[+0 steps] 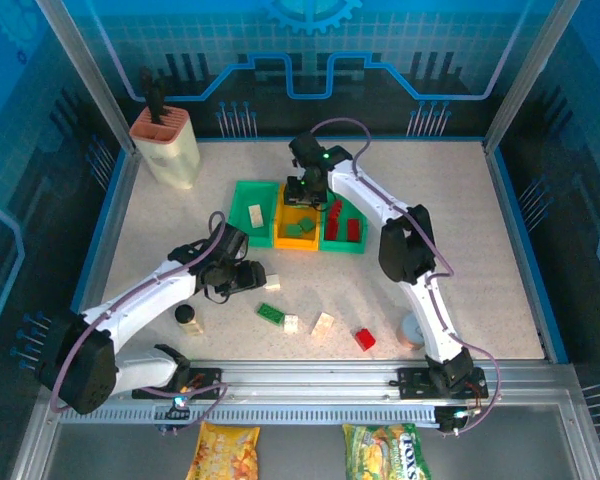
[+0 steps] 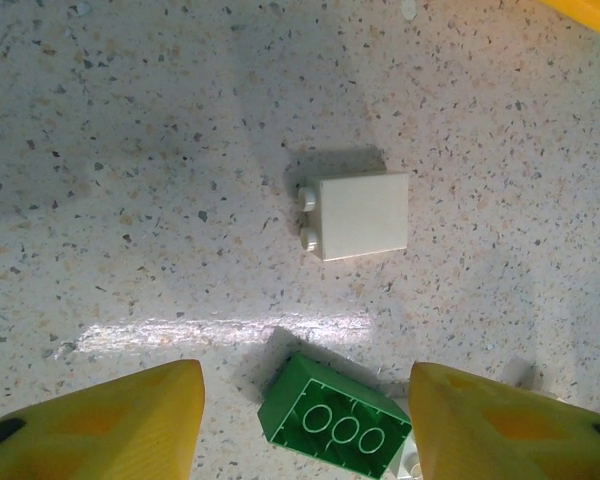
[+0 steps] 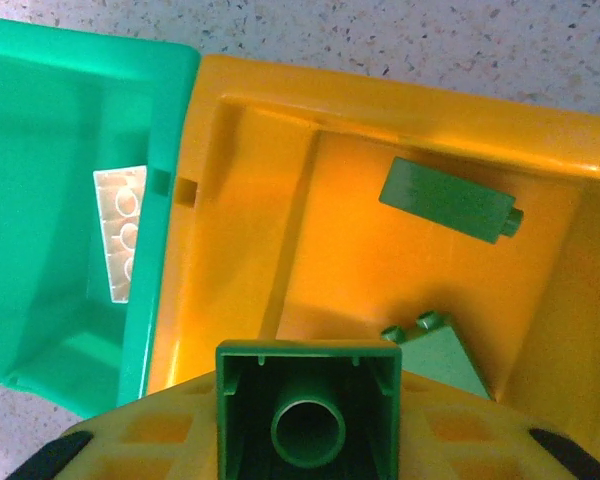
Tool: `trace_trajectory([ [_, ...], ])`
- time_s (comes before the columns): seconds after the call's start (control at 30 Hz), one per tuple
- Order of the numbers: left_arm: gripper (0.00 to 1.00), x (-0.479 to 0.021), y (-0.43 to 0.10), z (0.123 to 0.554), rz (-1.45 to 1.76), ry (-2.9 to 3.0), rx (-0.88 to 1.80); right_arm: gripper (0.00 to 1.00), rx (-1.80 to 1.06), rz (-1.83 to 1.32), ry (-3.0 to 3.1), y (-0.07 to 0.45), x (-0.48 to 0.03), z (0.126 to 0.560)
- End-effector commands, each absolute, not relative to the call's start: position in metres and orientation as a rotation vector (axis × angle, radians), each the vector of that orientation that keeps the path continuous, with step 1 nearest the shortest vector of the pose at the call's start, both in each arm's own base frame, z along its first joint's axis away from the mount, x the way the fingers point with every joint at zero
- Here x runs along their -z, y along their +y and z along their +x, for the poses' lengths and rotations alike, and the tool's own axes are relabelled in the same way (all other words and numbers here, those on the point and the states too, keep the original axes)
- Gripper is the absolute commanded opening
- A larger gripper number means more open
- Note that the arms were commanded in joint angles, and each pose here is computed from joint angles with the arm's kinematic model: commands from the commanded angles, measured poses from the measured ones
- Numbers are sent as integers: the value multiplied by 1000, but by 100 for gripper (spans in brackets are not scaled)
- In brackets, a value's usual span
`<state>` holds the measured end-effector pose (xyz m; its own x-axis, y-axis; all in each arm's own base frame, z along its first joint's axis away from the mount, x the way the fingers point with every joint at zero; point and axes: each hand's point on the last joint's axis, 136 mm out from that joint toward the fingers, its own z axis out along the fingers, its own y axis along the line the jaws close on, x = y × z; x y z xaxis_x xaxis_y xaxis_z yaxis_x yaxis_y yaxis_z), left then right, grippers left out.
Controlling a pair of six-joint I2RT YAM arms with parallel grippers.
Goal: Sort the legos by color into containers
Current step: Place the lego in the container.
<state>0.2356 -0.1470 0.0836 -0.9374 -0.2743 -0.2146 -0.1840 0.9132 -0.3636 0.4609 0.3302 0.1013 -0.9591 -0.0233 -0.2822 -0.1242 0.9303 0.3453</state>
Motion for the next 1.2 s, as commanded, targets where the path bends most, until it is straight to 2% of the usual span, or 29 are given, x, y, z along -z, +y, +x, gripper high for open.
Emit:
trace_trajectory([
  [0.0, 57, -86, -145, 228, -367, 2832, 496, 36, -559, -103, 2838, 340, -96, 457],
  [0.37, 57, -89, -149, 231, -366, 2832, 510, 45, -572, -114, 2837, 342, -97, 456],
  [0.8, 57, -86, -163, 235, -339, 2848, 512, 46, -571, -133, 2797, 333, -127, 448],
  [0.9, 57, -83, -171, 232, -310, 2871, 495, 46, -581, -136, 2754, 329, -150, 443],
  [1.17, 57, -75, -196, 217, -102, 2963, 323, 47, -583, -112, 2714, 309, -168, 435],
])
